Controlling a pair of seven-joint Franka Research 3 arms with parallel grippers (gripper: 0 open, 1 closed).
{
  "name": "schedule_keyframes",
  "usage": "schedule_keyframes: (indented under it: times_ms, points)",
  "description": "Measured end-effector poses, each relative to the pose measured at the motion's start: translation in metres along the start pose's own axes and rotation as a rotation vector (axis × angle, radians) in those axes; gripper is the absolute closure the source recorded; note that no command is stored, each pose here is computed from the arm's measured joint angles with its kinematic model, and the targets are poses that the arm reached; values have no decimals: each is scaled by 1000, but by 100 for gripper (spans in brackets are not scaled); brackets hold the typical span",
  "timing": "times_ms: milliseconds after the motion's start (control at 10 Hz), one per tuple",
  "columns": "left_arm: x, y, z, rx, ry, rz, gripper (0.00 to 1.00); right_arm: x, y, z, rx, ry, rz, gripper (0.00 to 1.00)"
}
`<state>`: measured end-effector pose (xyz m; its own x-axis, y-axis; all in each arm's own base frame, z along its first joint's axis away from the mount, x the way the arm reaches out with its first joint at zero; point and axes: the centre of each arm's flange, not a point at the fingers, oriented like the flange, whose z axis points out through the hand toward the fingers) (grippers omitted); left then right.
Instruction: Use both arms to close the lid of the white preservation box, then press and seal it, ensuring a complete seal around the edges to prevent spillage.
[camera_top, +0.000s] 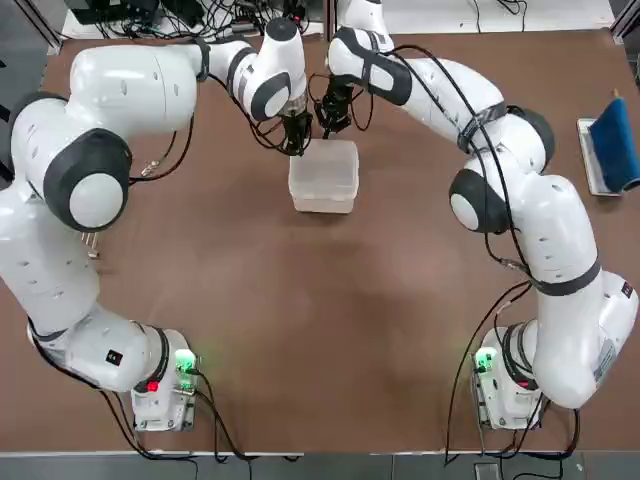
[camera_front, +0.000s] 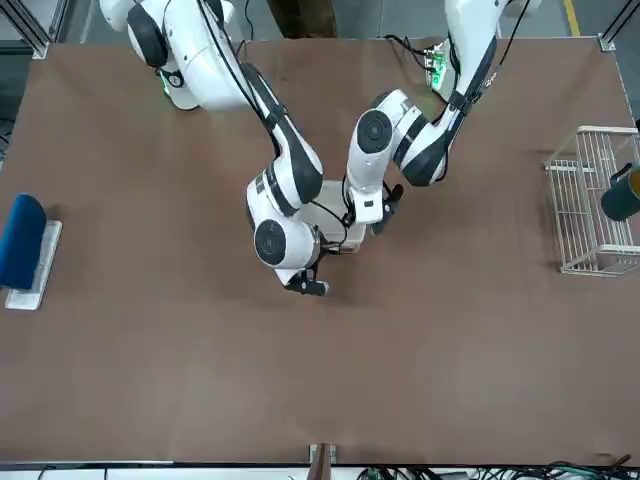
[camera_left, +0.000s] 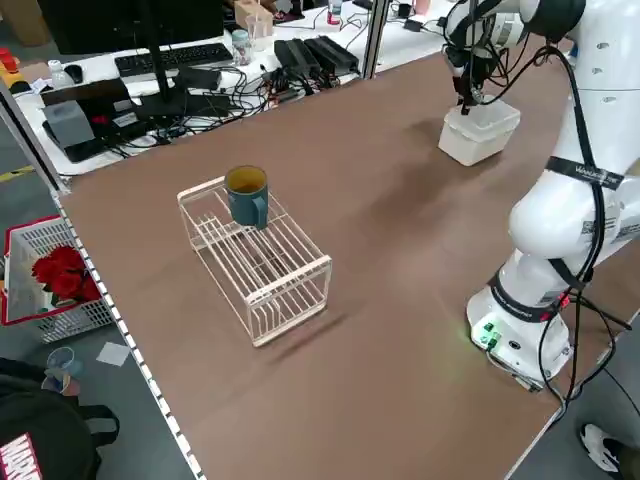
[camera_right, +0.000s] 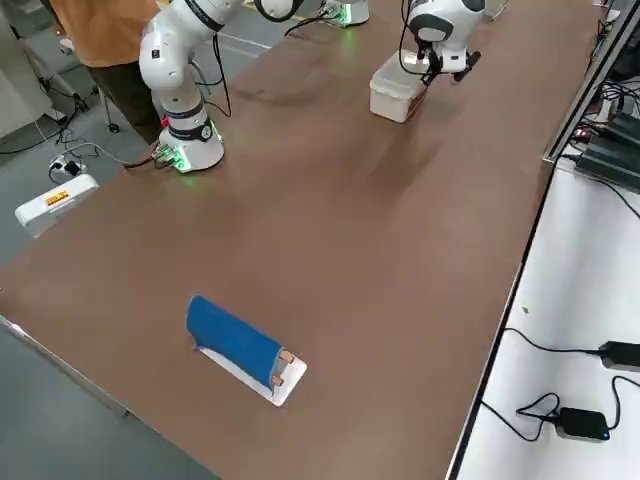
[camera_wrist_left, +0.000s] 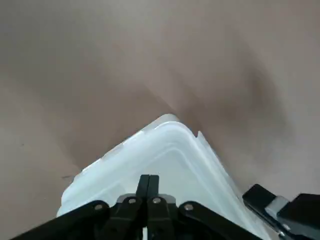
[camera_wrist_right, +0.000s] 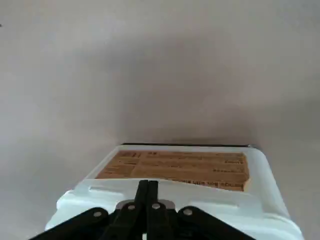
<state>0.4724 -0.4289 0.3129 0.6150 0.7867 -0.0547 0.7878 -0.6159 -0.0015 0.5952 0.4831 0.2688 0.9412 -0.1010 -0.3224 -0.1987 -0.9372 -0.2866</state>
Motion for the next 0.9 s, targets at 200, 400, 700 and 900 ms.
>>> schedule_keyframes:
  times_ms: [200, 400, 700, 900]
  points:
    - [0, 0, 0, 0, 0, 0, 99, 14, 20, 16, -30, 0, 9, 99]
    - [0, 0, 0, 0, 0, 0, 99, 15, 23, 21, -35, -3, 11, 99]
    - [0, 0, 0, 0, 0, 0, 99, 12, 19, 22, -31, -5, 7, 99]
    - [0, 0, 0, 0, 0, 0, 99, 10, 15, 19, -25, 3, 5, 99]
